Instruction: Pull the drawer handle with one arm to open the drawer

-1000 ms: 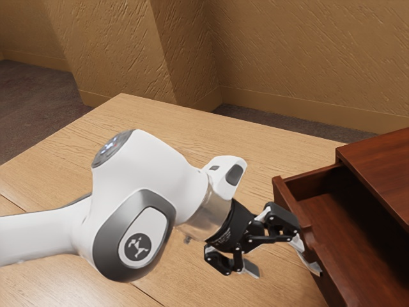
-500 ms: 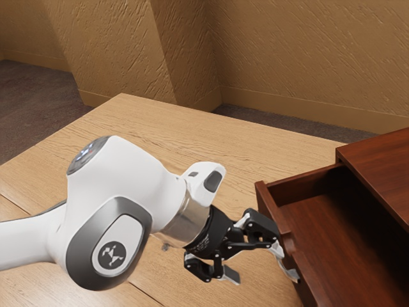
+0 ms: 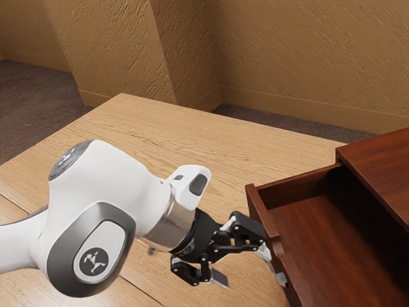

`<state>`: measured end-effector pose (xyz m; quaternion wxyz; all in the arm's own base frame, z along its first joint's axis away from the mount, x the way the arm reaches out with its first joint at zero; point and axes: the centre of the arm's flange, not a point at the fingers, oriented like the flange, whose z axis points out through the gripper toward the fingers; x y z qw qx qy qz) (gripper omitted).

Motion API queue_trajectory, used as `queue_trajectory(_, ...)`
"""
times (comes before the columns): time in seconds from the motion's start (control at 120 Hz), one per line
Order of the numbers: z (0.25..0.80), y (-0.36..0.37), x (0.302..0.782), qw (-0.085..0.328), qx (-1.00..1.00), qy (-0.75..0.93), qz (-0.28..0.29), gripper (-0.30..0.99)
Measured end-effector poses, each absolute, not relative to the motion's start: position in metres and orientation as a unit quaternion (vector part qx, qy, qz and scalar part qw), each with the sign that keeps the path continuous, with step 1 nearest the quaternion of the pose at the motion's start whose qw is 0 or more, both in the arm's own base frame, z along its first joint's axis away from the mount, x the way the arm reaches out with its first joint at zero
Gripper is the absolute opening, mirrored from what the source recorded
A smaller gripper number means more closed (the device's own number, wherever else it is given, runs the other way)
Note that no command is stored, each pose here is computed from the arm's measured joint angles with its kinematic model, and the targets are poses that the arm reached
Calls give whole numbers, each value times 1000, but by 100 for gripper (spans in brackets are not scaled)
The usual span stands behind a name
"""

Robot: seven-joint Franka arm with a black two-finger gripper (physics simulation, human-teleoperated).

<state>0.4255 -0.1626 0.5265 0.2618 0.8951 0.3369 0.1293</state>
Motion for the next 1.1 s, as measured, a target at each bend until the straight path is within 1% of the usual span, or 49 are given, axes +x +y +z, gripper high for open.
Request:
queue_trajectory(0.292,518,-159,418,256,896,342,122,69)
queue_trajectory(0.65,522,-152,405,259,892,348,129,69)
queue_trajectory(0.783,549,-152,399,251,897,321,170,69)
queue_trajectory(0.858,573,-155,399,237,904,294,200,69)
queue_trajectory(0.942,605,-152,403,207,915,261,228,69)
queue_trajectory(1.025,656,-154,404,162,930,213,251,69)
queue_trajectory(1.058,673,-154,409,139,938,195,252,69)
queue_trajectory(1.1,681,-154,421,106,948,171,245,69)
